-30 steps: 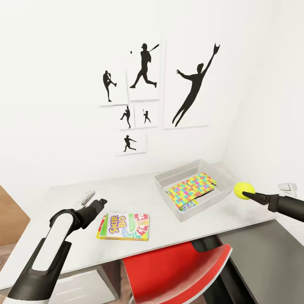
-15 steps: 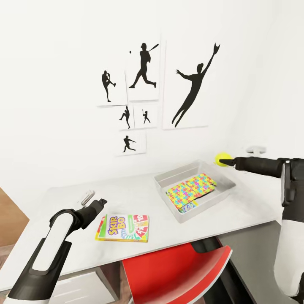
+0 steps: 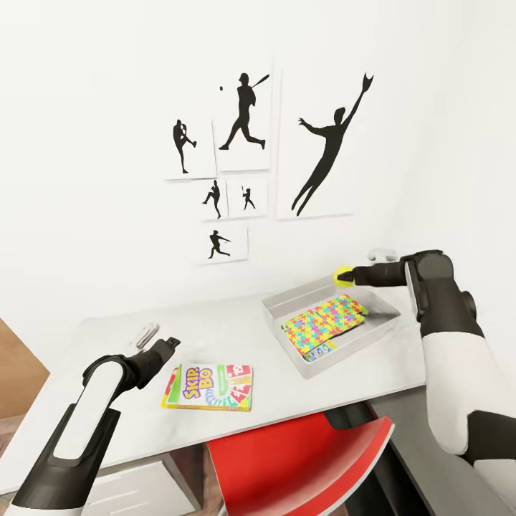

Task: Put all the toys in the child's room - the three board games (two on the bed and one on the table), the two jigsaw puzzles on the table, and the tennis ball on the table - inside the toy box on the table in the child's room.

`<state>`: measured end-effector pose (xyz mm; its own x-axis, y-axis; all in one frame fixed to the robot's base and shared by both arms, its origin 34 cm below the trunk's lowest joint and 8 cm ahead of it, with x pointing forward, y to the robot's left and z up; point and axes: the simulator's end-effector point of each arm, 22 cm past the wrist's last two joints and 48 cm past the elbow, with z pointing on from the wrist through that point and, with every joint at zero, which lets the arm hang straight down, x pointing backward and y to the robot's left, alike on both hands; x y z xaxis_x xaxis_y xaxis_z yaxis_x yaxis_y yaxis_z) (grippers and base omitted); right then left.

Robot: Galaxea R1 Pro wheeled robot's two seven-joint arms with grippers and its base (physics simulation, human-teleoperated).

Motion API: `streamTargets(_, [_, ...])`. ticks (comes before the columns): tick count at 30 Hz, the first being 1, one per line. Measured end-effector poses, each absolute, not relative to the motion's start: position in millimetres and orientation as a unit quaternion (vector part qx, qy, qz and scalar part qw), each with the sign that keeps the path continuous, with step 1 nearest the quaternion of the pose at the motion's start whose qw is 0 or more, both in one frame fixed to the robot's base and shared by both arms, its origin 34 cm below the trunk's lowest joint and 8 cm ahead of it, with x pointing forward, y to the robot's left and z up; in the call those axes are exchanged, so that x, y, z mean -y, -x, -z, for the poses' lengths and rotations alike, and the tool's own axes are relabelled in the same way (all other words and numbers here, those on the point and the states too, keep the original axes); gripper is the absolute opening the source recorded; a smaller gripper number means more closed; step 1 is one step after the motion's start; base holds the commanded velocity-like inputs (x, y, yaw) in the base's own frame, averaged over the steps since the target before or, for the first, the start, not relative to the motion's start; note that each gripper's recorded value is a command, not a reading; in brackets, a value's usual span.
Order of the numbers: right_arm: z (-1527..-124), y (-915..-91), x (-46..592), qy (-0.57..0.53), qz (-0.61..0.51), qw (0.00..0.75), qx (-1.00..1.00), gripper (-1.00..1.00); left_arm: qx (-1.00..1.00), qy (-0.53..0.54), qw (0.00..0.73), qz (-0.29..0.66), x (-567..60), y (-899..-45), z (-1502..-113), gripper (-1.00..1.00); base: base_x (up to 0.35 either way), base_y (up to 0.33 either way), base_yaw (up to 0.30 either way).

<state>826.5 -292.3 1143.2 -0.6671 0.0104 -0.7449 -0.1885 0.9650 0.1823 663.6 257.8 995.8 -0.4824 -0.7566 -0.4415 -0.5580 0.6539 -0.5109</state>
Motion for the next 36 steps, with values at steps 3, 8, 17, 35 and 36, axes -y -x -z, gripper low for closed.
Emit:
streamTargets(3, [-1133, -830, 290, 0.049, -0.105, 0.39, -0.914, -1.0, -0.848, 0.388, 0.329, 0.15, -258, -664, -996, 1.0, 0.0, 0.0, 0.0])
streamTargets(8, [-1119, -835, 298, 0.04, -0.075, 0.369, -0.926, -1.0, -0.848, 0.388, 0.33, 0.15, -259, -664, -996, 1.0, 0.0, 0.0, 0.0])
streamTargets(17, [-1085, -833, 333, 0.008, -0.002, 0.322, -0.947, -1.0, -0.848, 0.388, 0.33, 0.15, -259, -664, -996, 1.0, 0.0, 0.0, 0.0])
streamTargets(35, [-1069, -823, 372, 0.0, 0.066, 0.294, -0.953, -1.0, -0.847, 0.388, 0.331, 0.149, -261, -664, -996, 1.0, 0.0, 0.0, 0.0])
streamTargets(36, [-1069, -822, 377, 0.003, 0.078, 0.292, -0.953, -1.0, -0.847, 0.388, 0.331, 0.149, -261, -664, -997, 1.0, 0.0, 0.0, 0.0])
